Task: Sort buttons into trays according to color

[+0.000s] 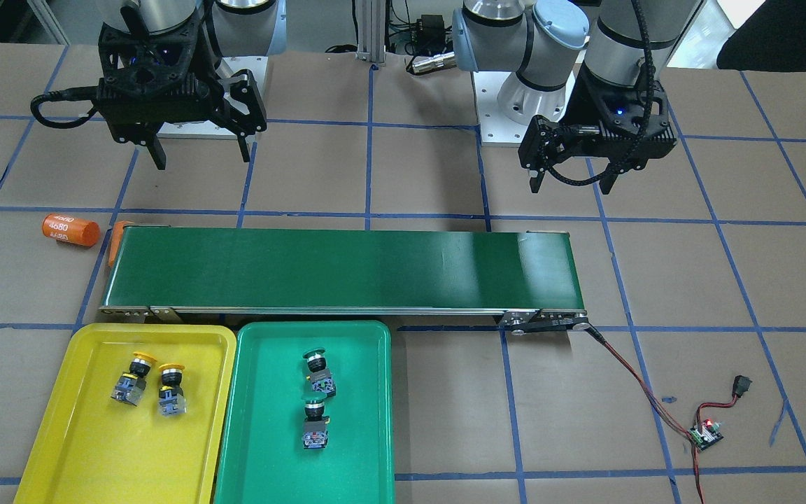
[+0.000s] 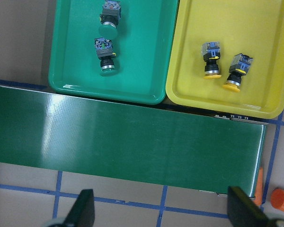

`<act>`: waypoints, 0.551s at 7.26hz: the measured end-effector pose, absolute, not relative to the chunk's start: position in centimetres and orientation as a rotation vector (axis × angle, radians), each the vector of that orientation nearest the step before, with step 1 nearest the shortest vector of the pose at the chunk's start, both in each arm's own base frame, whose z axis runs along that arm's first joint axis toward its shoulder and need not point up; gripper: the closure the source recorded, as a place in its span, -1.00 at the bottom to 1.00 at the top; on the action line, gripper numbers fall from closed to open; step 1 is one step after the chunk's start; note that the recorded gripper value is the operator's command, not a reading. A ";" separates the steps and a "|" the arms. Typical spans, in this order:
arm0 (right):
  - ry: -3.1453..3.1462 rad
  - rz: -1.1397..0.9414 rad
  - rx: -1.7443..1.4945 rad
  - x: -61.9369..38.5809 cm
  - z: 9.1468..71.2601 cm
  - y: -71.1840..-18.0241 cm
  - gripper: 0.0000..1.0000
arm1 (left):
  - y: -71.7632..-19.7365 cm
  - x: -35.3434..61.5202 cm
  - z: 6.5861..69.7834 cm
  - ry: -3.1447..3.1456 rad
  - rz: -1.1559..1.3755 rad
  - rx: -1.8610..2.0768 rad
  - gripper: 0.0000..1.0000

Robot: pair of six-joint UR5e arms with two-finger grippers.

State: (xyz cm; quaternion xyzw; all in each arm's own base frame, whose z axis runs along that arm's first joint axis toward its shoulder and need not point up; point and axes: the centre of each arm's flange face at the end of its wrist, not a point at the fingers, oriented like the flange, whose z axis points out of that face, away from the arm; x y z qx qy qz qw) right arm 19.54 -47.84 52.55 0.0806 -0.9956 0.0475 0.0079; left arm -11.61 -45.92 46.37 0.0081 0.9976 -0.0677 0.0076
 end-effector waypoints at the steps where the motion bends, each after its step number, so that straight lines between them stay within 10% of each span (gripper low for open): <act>1: -3.112 0.149 0.252 19.5 52.5 -47.9 -1.00 | -45.8 -12.0 46.3 3.120 -0.208 0.038 -1.00; 4: -3.110 0.158 0.249 19.5 52.6 -47.9 -1.00 | -45.4 -12.8 46.8 3.116 -0.200 0.072 -1.00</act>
